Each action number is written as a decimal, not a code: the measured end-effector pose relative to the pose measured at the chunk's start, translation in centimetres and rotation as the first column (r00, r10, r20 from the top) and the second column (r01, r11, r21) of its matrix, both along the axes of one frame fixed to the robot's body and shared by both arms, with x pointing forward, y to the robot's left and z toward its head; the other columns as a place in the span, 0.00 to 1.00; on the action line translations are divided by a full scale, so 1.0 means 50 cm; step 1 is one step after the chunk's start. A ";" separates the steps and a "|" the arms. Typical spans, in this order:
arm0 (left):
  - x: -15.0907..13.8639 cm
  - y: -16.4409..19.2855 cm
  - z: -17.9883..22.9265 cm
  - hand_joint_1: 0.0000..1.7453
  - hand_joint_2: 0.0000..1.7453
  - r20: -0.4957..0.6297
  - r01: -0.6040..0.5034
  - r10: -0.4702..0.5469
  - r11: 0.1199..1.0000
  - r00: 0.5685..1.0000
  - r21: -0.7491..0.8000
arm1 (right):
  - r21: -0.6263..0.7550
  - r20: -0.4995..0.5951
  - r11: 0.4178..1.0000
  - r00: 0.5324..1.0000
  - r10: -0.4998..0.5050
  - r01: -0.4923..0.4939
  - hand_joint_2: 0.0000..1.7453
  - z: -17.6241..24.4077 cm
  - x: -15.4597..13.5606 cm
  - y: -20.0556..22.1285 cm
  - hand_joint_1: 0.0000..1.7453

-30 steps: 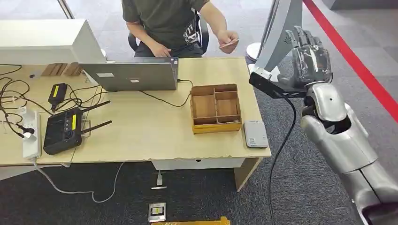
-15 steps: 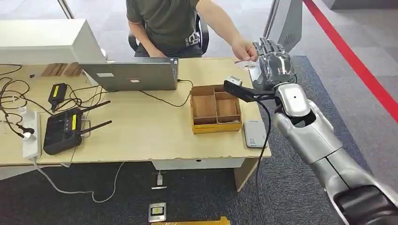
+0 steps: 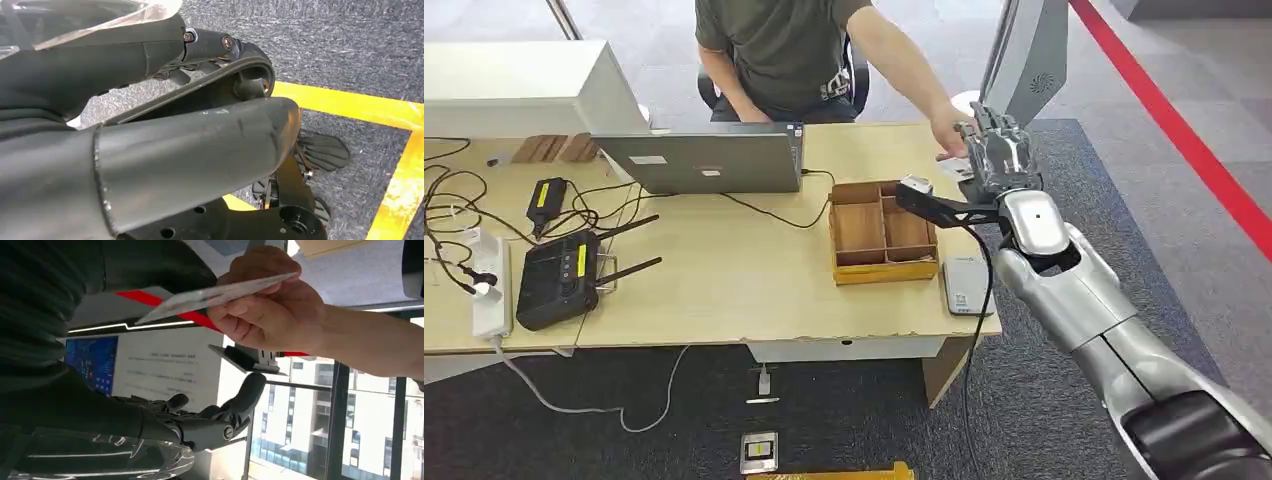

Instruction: Pass the card to the sensor for recognition and then transmit it.

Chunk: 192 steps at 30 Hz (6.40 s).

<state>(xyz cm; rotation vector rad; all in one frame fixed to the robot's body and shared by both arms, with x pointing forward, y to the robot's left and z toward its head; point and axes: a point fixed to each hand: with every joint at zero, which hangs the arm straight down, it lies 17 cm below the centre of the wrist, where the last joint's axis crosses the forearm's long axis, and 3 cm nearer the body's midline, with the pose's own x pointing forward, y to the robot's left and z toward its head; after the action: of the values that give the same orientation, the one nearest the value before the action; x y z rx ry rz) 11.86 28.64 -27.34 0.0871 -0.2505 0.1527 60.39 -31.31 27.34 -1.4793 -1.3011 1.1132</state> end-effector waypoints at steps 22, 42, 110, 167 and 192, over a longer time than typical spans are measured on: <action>0.000 -0.010 0.001 0.00 0.00 0.016 0.056 -0.055 0.998 0.998 -0.008 | -0.054 -0.067 0.995 0.994 -0.087 0.083 1.00 -0.064 -0.030 -0.095 1.00; -0.003 -0.011 0.001 0.00 0.00 0.014 0.064 -0.064 0.998 0.998 -0.008 | -0.056 -0.082 0.995 0.993 -0.087 0.083 1.00 -0.087 -0.039 -0.104 1.00; -0.009 0.014 -0.002 0.00 0.00 -0.006 0.041 -0.041 0.999 0.999 0.009 | -0.047 -0.342 0.995 0.934 -0.099 0.088 1.00 -0.451 -0.148 -0.099 1.00; -0.013 -0.002 -0.003 0.00 0.00 -0.037 0.060 -0.059 0.998 0.998 0.019 | -0.108 0.057 0.981 0.984 0.168 -0.161 1.00 0.063 0.032 0.234 1.00; -0.019 -0.008 -0.004 0.00 0.00 -0.038 0.094 -0.093 0.996 0.995 0.007 | -0.139 -0.083 0.983 0.991 0.107 -0.118 0.00 -0.056 0.033 0.238 0.00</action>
<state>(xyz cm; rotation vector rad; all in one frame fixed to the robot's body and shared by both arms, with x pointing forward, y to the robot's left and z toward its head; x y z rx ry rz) 10.91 28.26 -27.55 0.0869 -0.2176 0.0567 62.03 -19.40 24.52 -1.4671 -1.2886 1.3482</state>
